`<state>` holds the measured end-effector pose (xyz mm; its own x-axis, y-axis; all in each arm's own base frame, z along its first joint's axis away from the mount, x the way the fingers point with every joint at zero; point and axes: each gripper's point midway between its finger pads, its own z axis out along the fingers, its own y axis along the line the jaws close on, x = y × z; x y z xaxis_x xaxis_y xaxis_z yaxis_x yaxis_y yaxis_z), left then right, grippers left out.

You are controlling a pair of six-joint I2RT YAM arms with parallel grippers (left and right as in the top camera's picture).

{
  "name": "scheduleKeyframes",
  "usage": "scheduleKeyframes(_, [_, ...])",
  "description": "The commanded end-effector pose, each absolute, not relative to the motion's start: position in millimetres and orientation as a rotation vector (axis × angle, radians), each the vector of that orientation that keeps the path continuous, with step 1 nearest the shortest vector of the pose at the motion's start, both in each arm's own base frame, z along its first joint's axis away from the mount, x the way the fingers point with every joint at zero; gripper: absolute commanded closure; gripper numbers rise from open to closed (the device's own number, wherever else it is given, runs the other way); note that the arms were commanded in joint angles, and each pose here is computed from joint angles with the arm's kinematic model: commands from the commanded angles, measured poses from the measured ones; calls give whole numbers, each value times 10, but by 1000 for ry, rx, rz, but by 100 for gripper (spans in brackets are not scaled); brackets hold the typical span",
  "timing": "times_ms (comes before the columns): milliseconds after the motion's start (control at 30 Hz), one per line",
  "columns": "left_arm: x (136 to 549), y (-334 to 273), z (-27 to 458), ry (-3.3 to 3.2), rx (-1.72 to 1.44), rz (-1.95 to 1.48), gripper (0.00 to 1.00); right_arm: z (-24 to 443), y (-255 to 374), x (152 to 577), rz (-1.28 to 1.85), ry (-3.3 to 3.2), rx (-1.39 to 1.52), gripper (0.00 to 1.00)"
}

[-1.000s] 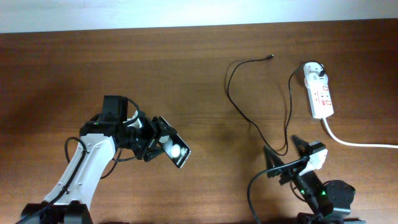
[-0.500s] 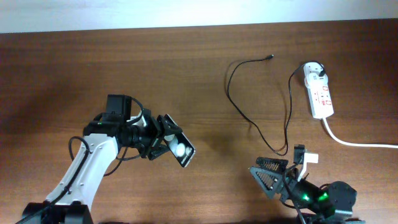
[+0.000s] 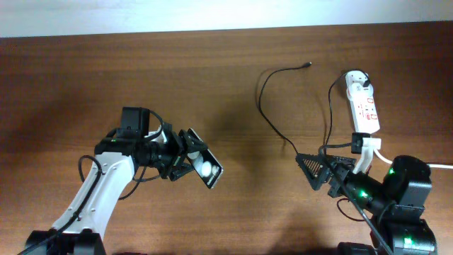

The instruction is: Plug charger to phone and switch on socket

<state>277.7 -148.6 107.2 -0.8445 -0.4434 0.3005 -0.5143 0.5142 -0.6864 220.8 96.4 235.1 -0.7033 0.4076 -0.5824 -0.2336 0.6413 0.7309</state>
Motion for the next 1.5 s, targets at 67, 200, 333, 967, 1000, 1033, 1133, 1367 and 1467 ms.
scheduleKeyframes(67, [2779,-1551,1146,-2618,819,1312,30,2326,1153,2253,938,2159,102,1])
scheduleKeyframes(200, [2762,-1582,1178,-2595,803,1338,31,2235,1608,2244,1023,2223,-49,1])
scheduleKeyframes(333, [2755,-1581,1175,-2597,799,1334,30,2020,1836,2261,1049,2329,-18,1])
scheduleKeyframes(967, [2715,-1615,1168,-2589,787,1321,30,1537,2799,2127,813,2340,30,0])
scheduleKeyframes(1000, [2715,-1615,1168,-2589,787,1321,30,1535,2869,2126,830,2331,20,5])
scheduleKeyframes(1033, [2715,-1615,1169,-2589,787,1321,30,1519,2901,2148,825,2321,23,9])
scheduleKeyframes(1133, [2702,-1645,1206,-2562,774,1350,30,1418,2972,2271,804,2297,95,11])
scheduleKeyframes(1367, [2689,-1669,1237,-2537,767,1370,30,1390,3168,2396,856,2243,110,56])
scheduleKeyframes(1467, [2686,-1672,1240,-2534,766,1372,30,1399,3174,2398,861,2239,111,79])
